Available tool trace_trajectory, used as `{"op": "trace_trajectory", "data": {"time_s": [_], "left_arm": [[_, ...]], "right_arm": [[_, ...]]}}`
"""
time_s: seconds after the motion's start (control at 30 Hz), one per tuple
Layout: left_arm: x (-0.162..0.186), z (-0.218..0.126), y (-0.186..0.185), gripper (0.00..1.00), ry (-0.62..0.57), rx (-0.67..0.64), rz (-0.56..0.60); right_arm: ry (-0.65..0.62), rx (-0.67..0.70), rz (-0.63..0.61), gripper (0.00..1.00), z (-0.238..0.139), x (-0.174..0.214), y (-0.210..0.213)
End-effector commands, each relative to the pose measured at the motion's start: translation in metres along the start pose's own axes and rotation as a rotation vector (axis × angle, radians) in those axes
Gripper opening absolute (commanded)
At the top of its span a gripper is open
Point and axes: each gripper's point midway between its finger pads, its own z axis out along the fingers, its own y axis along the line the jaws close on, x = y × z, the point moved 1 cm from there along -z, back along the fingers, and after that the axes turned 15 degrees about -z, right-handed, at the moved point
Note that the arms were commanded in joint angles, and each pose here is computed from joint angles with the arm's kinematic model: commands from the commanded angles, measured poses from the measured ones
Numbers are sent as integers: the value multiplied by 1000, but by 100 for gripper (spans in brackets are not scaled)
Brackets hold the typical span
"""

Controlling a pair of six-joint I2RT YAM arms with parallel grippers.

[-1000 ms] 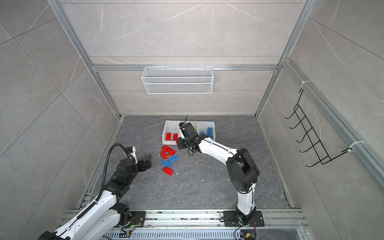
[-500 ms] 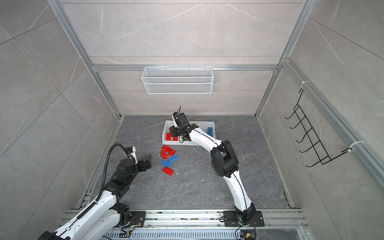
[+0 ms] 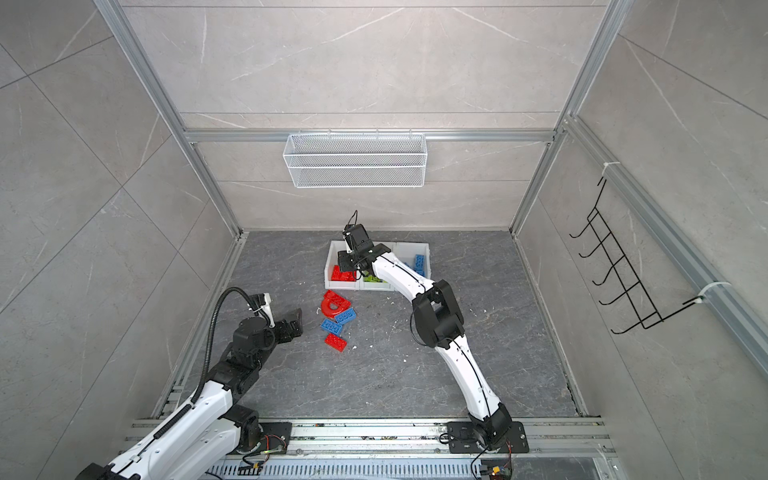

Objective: Sort the legos into containers by color
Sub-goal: 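Carry the red brick into the red compartment and open the right gripper, then return the open right gripper to the pile over another red brick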

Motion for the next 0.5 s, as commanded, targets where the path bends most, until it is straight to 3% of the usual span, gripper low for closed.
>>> {"op": "trace_trajectory", "data": {"time_s": [0.0,0.13,0.3,0.47], "left_arm": [[-7,-2,-2,100,-34,9,-3],[-8,-3,-1,100,-39,6,-3],[-9,-5,-2,100,-59,27,-16],[-13,-7,0,100,-73,11,-11]], "right_arm": [[-24,-25,-48,53,-47,-16,12],[-35,-79,-147,58,-88,4,36],[-14,-197,-303,61,-140,63,81],[67,-276,-443,61,-165,126,120]]}}
